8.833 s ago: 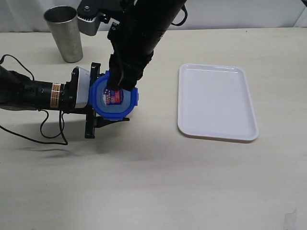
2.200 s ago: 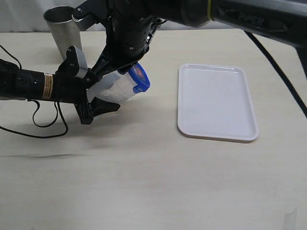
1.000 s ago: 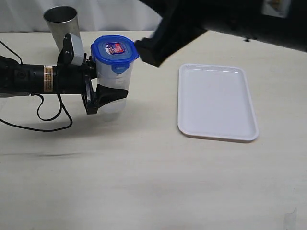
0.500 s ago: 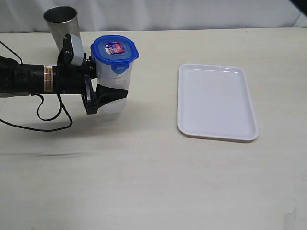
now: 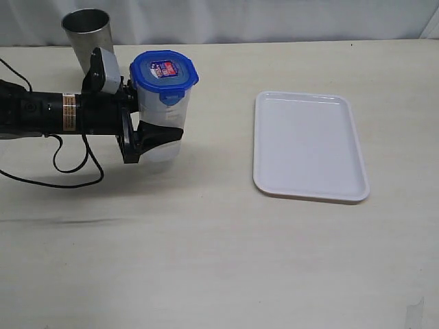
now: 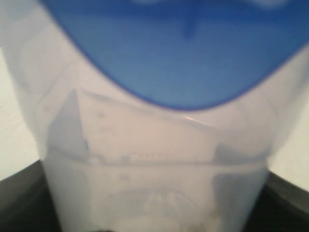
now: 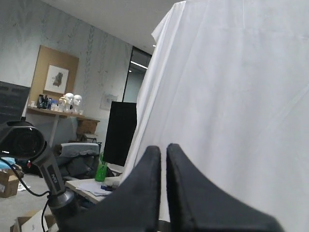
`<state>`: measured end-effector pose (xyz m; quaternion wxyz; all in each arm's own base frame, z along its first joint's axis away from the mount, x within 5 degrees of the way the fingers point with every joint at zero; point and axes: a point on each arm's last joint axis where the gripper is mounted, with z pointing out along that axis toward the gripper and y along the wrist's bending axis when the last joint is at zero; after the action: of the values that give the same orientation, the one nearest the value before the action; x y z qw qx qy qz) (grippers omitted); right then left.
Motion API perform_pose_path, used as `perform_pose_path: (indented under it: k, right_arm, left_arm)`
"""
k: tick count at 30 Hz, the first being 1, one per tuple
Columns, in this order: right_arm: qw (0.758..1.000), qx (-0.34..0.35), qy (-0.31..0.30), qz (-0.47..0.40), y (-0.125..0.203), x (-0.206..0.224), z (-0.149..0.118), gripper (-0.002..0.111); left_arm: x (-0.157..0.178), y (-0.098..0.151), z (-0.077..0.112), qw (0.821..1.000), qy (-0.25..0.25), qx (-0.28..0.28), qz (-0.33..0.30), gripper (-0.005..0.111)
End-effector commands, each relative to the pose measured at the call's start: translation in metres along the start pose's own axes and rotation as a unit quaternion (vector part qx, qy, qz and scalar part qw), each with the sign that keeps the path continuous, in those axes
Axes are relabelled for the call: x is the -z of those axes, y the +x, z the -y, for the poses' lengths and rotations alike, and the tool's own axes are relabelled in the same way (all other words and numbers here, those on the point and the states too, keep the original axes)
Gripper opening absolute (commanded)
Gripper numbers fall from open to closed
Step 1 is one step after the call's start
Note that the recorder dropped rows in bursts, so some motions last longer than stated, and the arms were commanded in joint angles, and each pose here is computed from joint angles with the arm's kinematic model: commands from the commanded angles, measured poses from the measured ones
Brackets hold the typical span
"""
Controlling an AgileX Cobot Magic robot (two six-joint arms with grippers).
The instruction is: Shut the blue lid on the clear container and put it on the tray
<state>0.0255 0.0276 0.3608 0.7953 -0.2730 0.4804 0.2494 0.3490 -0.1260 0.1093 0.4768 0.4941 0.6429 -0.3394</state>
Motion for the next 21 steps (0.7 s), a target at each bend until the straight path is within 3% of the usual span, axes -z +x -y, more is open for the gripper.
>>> perform_pose_path:
  k: [1,16,21]
  right_arm:
    - [1.0,-0.004,0.005,0.013,-0.003,0.008,0.001,0.004]
    - [1.0,-0.003,0.009,0.02,-0.003,0.012,0.001,0.004]
    - [0.998,0.02,0.053,0.005,0.018,0.01,-0.001,0.004]
  left_arm:
    - [0.001,-0.014,-0.002,0.999,-0.005,0.0,0.038,0.0]
    - [0.002,-0.017,-0.002,0.998,-0.006,0.003,0.056,0.0]
    - [0.002,-0.017,-0.002,0.998,-0.006,0.003,0.056,0.0]
